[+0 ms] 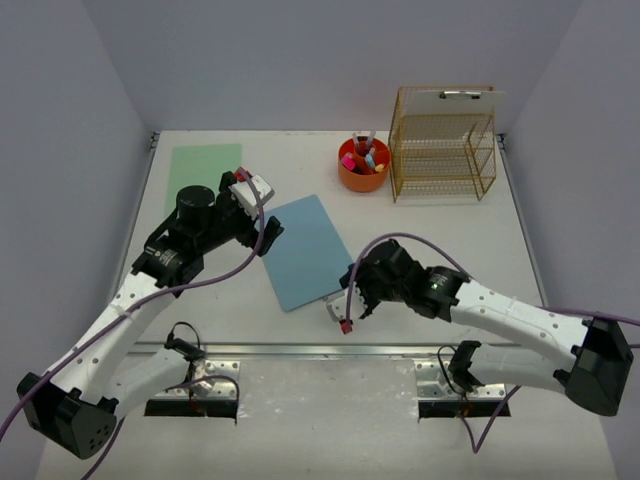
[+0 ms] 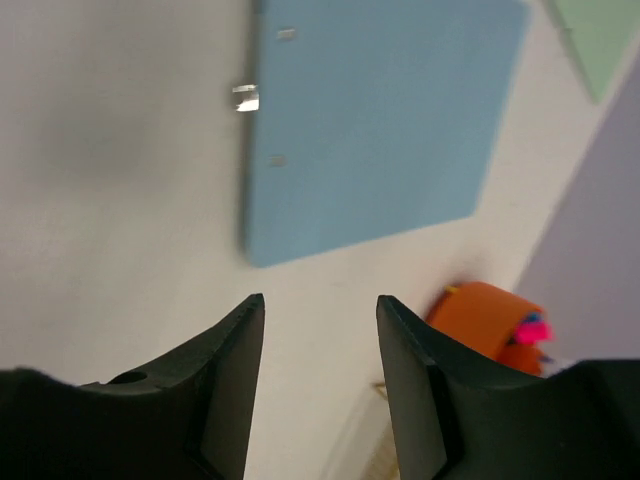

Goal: Organize the desk

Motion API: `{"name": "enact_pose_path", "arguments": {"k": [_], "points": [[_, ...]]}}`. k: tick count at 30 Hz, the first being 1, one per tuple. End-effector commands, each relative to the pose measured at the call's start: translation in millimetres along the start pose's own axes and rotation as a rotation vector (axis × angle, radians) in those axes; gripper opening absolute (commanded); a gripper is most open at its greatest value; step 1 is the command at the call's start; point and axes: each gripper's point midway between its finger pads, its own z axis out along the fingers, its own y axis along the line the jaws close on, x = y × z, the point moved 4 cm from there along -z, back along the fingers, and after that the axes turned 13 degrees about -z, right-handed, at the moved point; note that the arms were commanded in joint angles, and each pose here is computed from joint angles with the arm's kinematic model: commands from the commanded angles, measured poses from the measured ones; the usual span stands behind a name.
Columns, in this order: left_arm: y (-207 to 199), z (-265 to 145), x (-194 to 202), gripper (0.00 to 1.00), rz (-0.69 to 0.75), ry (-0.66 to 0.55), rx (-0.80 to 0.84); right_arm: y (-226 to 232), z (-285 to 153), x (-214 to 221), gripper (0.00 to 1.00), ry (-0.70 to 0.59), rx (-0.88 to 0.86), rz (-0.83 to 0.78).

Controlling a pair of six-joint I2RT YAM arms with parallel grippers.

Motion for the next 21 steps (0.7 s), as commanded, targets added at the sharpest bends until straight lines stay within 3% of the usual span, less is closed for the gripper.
{"name": "enact_pose_path", "arguments": {"k": [1,7,14,21], "points": [[4.8,10.5,9.6,1.00,-0.079,0.029,-0.044,48.1,29.4,1.0,0.48,-0.040,0.070,-0.021],[-0.4,25.1,59.2,1.00,-0.116,0.181,0.005,74.5,51.6,38.1,0.41,0.044,0.190,0.006],[4.1,33.2,67.5,1.00,-0.097,0.178,-0.010,75.8,56.8,62.9,0.42,0.080,0.381,-0.049],[6.4,36.3,72.9,1.00,-0.079,0.197,-0.013,92.8,71.6,52.8,0.40,-0.003,0.343,-0.060]]}}
